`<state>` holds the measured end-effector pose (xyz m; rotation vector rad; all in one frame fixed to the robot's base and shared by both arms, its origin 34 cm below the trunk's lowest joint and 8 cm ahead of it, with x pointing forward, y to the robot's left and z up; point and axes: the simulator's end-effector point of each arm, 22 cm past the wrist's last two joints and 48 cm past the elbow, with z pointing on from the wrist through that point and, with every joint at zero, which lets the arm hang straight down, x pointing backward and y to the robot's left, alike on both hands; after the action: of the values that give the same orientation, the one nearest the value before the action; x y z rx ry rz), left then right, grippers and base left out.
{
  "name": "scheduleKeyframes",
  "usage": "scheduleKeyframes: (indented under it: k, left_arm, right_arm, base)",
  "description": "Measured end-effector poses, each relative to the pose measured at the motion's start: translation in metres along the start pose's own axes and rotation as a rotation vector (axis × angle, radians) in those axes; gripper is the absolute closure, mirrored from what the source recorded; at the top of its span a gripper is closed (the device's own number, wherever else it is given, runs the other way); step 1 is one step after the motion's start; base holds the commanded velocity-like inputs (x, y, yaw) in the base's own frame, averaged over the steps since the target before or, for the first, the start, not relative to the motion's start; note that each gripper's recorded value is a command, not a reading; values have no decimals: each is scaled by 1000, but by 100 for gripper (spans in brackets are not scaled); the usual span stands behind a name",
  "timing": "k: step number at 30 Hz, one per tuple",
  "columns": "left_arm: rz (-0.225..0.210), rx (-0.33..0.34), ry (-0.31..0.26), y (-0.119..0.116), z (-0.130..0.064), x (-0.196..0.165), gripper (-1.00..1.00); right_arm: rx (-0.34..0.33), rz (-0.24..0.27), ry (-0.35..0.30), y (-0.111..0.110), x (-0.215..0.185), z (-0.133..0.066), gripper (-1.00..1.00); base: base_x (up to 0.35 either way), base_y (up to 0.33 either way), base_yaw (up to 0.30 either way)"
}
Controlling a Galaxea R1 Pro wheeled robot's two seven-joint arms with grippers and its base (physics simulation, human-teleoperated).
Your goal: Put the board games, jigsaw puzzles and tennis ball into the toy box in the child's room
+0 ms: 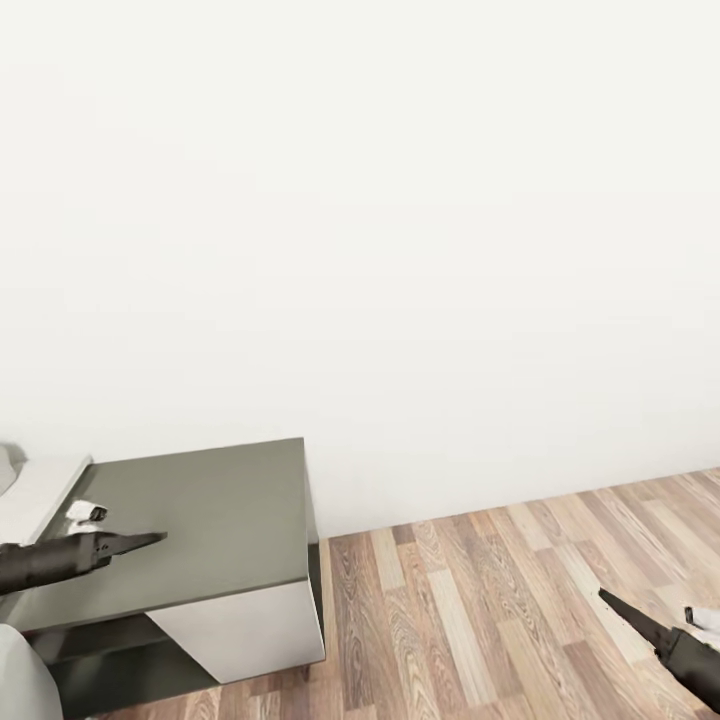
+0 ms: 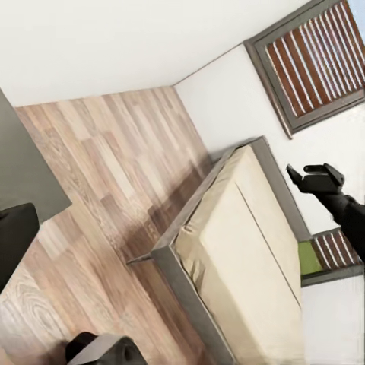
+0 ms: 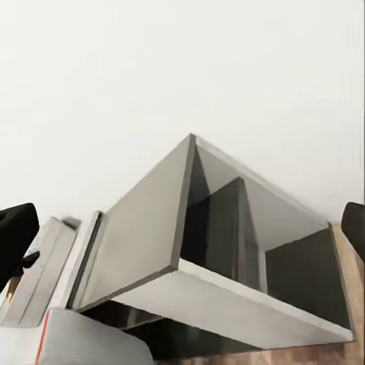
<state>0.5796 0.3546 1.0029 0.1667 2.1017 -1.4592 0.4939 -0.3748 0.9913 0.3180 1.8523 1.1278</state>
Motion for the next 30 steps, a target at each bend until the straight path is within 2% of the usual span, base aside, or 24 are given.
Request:
scheduleKeyframes:
  k: [3, 5, 8, 13, 15, 19, 20, 25, 26, 30]
  left_arm:
    - [-13, -29, 55, 10, 21, 20, -100]
    - [-19, -64, 108, 20, 34, 40, -100]
    - [-8, -99, 164, 31, 41, 67, -100]
    - [0, -132, 193, 39, 41, 89, -100]
    - [-17, -176, 208, 51, 41, 108, -100]
    - [-33, -256, 220, 72, 38, 131, -100]
    - [-37, -299, 224, 83, 36, 143, -100]
    - [-58, -420, 230, 115, 32, 178, -100]
    - [-73, -476, 235, 129, 29, 196, -100]
    - [-97, -574, 242, 151, 26, 229, -100]
  right_arm:
    - [58, 8, 55, -12, 21, 12, -100]
    - [128, -6, 115, -26, 45, 21, -100]
    - [215, -47, 176, -47, 72, 27, -100]
    - [292, -73, 229, -67, 98, 25, -100]
    - [347, -71, 269, -84, 123, 20, -100]
    - [419, -60, 311, -106, 158, 10, -100]
    - [457, -57, 330, -116, 175, 4, -100]
    - [554, -63, 376, -140, 217, -13, -100]
    - [593, -72, 398, -149, 234, -22, -100]
    - [651, -85, 435, -161, 263, -37, -100]
  base:
    - [0, 0, 0]
    - [0, 0, 0]
    - [0, 0, 0]
    - [0, 0, 0]
    - [0, 0, 0]
    - [0, 0, 0]
    - [0, 0, 0]
    - [0, 0, 0]
    - [0, 0, 0]
    - [0, 0, 0]
